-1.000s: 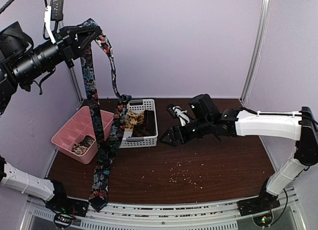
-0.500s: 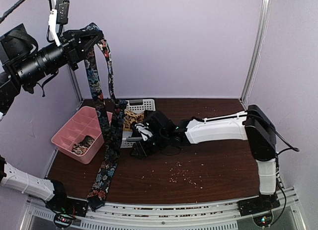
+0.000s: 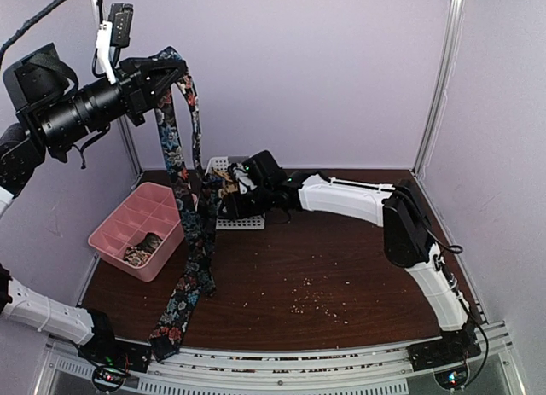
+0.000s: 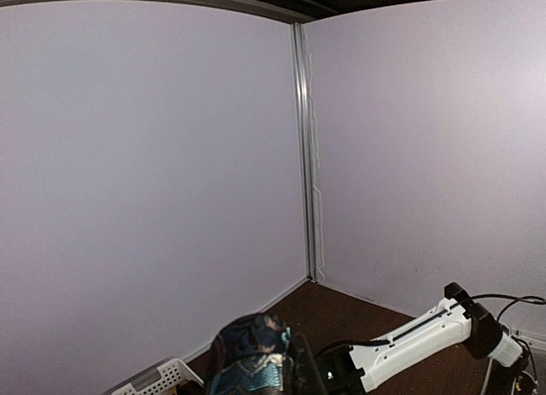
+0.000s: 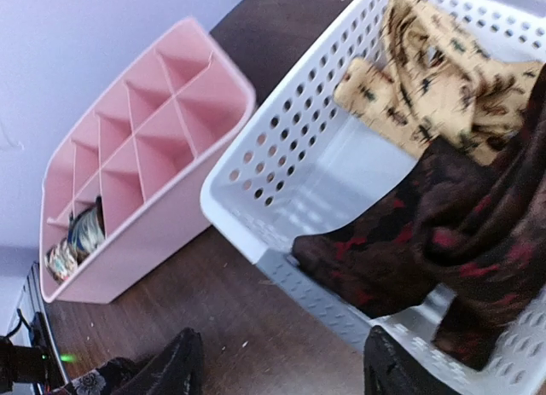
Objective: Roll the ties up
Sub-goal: Pick up the tie from the center of the board.
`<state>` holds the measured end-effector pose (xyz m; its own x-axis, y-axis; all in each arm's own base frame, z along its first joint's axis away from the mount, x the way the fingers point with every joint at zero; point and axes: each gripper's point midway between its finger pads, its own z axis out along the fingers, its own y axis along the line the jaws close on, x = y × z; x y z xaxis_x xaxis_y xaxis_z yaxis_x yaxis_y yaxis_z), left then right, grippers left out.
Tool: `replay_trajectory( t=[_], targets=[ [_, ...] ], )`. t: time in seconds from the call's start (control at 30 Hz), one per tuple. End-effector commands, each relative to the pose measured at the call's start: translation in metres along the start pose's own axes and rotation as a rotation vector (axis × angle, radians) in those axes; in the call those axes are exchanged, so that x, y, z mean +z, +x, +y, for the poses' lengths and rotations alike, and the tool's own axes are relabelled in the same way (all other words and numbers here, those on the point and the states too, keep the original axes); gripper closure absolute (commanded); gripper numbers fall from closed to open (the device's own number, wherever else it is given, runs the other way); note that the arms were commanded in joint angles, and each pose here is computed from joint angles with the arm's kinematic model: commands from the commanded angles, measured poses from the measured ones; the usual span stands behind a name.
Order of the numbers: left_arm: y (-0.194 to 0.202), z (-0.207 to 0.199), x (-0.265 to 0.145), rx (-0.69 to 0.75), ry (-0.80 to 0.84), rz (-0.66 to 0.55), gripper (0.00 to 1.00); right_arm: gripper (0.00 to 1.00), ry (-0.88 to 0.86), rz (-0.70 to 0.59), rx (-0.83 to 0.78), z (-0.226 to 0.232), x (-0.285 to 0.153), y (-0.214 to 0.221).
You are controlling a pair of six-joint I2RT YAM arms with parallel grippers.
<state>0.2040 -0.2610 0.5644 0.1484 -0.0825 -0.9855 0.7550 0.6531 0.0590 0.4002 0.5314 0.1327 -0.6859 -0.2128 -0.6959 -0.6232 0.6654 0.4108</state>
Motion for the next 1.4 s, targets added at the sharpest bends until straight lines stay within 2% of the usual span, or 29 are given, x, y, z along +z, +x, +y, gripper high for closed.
replay_trajectory(
  t=[0.0,0.07,0.1,0.17,0.3,0.47,0.63,0.8,0.83,0.9,0.97,1.07,1.1,1.23,1.37],
  targets=[
    [-0.010,-0.003,0.006,-0.019,0.022,-0.052,1.00,0.31,-0.059,-0.083,0.011,-0.007,-0.049,-0.051],
    [-0.007,-0.004,0.009,-0.017,0.027,-0.043,1.00,0.25,-0.142,-0.115,-0.031,0.010,-0.081,-0.053],
    [-0.007,-0.004,0.008,-0.016,0.027,-0.042,1.00,0.21,-0.208,-0.162,-0.061,0.028,-0.111,-0.058],
    [-0.005,-0.003,0.008,-0.017,0.024,-0.039,1.00,0.12,-0.311,-0.203,-0.090,0.048,-0.147,-0.049],
    [-0.004,-0.004,0.010,-0.019,0.031,-0.038,1.00,0.08,-0.384,-0.217,-0.140,0.063,-0.184,-0.020],
    [0.000,-0.010,0.014,-0.030,0.067,-0.029,1.00,0.09,-0.386,-0.247,-0.201,0.079,-0.189,-0.010],
    [-0.007,-0.013,0.012,-0.044,0.083,-0.048,1.00,0.13,-0.482,-0.217,-0.262,0.124,-0.172,-0.003],
    [-0.006,-0.014,0.013,-0.051,0.090,-0.043,1.00,0.15,-0.560,-0.265,-0.272,0.155,-0.174,-0.006],
    [-0.005,-0.014,0.013,-0.052,0.092,-0.042,1.00,0.18,-0.568,-0.284,-0.265,0.158,-0.175,-0.011],
    [-0.002,-0.014,0.014,-0.058,0.094,-0.039,1.00,0.33,-0.578,-0.317,-0.252,0.162,-0.177,-0.021],
    [0.000,-0.014,0.014,-0.063,0.092,-0.038,1.00,0.59,-0.560,-0.356,-0.243,0.162,-0.178,-0.032],
    [0.002,-0.012,0.009,-0.080,0.084,-0.044,1.00,0.94,-0.520,-0.429,-0.225,0.154,-0.187,-0.046],
    [0.003,-0.011,0.006,-0.090,0.076,-0.047,1.00,1.00,-0.506,-0.456,-0.219,0.151,-0.193,-0.049],
    [0.022,0.002,-0.009,-0.146,0.013,-0.033,1.00,1.00,-0.404,-0.560,-0.233,0.126,-0.229,-0.066],
    [0.083,0.029,-0.016,-0.258,-0.117,0.070,1.00,1.00,-0.300,-0.630,-0.282,0.103,-0.276,-0.084]
  ],
)
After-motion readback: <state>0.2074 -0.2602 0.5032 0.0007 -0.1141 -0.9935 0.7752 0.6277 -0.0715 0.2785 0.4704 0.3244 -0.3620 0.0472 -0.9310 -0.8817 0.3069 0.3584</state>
